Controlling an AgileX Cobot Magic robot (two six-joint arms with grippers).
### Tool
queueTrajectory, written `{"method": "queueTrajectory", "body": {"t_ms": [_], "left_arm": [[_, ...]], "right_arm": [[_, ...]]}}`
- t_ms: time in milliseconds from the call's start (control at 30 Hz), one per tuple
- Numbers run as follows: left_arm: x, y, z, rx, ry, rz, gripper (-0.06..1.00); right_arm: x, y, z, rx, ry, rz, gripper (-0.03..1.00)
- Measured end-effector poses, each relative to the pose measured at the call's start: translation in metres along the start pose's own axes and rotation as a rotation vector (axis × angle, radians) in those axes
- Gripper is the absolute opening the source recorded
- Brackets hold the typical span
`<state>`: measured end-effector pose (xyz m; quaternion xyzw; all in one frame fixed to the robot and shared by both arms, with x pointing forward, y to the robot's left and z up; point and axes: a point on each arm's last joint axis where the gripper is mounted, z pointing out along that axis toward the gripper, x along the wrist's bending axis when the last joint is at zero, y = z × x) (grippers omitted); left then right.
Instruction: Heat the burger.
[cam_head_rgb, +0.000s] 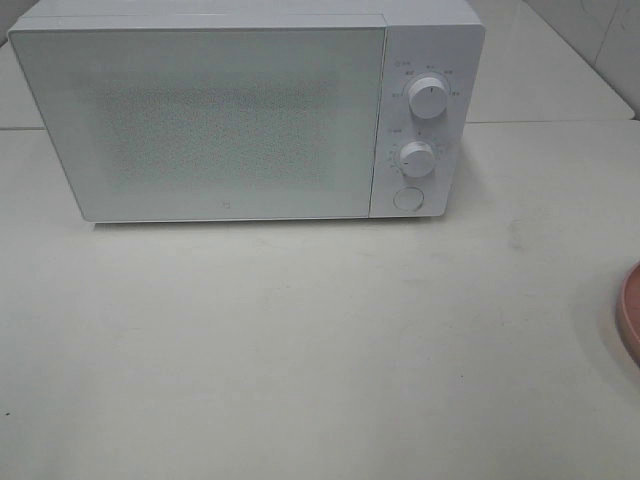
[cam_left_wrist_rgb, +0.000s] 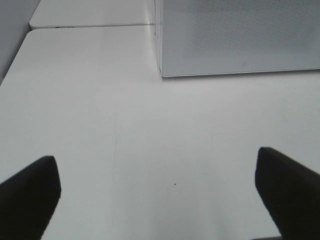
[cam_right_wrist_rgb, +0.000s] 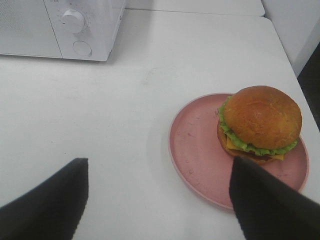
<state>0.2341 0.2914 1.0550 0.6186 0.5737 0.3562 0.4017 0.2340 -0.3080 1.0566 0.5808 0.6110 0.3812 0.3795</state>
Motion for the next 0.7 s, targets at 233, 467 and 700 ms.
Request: {"method": "queueTrajectory", "body": {"t_ms": [233, 467, 700], "left_arm": [[0.0000, 0.0000, 0.0000, 0.000, 0.000, 0.000, 0.98], [0.0000, 0.0000, 0.0000, 0.000, 0.000, 0.000, 0.98], [0.0000, 0.0000, 0.0000, 0.000, 0.000, 0.000, 0.98]], "right_arm": [[0.0000, 0.0000, 0.0000, 0.000, 0.000, 0.000, 0.77], [0.0000, 0.0000, 0.0000, 0.000, 0.000, 0.000, 0.77], [0.0000, 0.0000, 0.0000, 0.000, 0.000, 0.000, 0.77]]}}
